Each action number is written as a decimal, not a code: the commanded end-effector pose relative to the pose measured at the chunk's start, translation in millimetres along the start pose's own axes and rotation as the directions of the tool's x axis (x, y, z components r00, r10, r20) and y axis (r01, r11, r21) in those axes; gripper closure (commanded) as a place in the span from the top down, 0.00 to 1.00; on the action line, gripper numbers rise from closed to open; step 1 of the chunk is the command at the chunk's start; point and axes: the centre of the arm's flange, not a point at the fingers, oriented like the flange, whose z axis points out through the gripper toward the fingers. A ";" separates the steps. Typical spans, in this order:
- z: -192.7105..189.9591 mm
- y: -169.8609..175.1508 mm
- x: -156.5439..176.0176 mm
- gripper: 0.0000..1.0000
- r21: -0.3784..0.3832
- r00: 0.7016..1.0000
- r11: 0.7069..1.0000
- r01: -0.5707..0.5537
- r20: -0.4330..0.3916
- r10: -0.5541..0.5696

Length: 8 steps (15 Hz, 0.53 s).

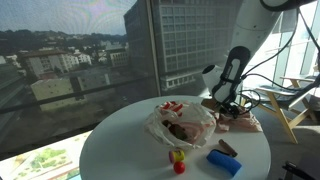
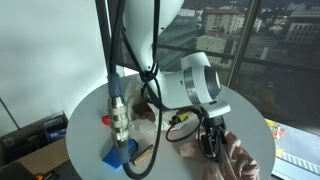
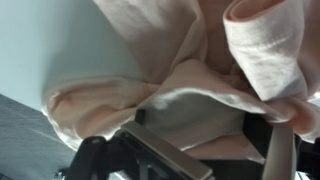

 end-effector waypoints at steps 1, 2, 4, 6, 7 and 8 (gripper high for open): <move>25.2 -19.8 -5.1 1.00 -0.017 0.997 0.998 -0.065 -0.034 0.065; 30.0 -20.3 -5.2 1.00 -0.024 0.997 0.997 -0.071 -0.037 0.070; 33.5 -20.4 -2.3 0.74 -0.027 0.996 0.996 -0.085 -0.043 0.084; 29.1 -19.6 3.5 0.59 -0.024 0.995 0.996 -0.087 -0.048 0.085; 27.7 -18.9 4.8 0.52 -0.026 0.995 0.996 -0.086 -0.047 0.084; 27.3 -17.7 4.7 0.42 -0.036 0.996 0.996 -0.082 -0.038 0.081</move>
